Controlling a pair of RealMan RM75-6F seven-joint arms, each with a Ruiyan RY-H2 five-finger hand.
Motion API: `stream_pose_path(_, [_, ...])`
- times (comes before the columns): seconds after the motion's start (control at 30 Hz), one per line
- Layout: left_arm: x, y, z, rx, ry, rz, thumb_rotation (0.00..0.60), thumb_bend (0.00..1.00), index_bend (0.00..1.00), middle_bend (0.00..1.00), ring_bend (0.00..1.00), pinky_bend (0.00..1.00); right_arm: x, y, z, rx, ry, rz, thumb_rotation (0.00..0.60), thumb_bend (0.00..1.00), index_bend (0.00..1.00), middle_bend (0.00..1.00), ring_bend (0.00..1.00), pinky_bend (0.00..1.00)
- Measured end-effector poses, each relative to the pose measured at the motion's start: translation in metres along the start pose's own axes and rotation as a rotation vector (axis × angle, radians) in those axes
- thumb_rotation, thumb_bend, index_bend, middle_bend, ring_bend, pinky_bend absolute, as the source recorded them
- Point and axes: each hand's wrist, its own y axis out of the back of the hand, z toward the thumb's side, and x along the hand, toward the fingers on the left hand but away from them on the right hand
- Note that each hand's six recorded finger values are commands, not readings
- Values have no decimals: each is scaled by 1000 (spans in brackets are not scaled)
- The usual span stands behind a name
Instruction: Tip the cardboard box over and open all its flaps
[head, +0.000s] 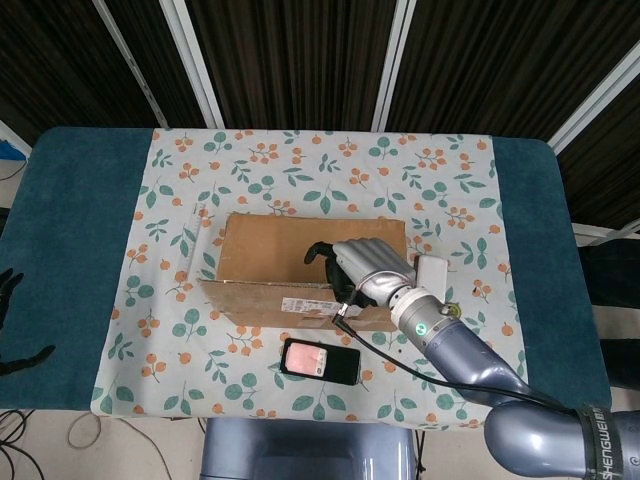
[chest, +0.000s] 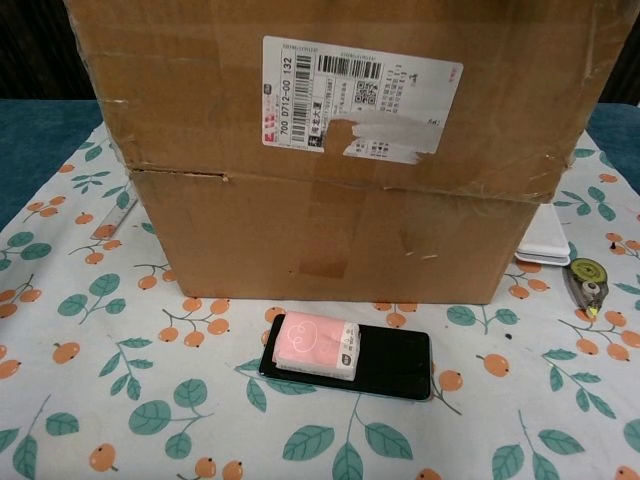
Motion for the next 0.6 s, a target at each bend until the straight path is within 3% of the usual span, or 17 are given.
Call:
stream_pose_path(0.37, [0,0,0,0,1,1,600,55,0,0,0,0,12,-7,22,34,30,85,600,1000,255,580,591,673])
stream_pose_path(0.6, [0,1,0,-1,1,1,600,54,0,0,0,0,12,-5,18,36,15,84,600,1000,237,541,565,669])
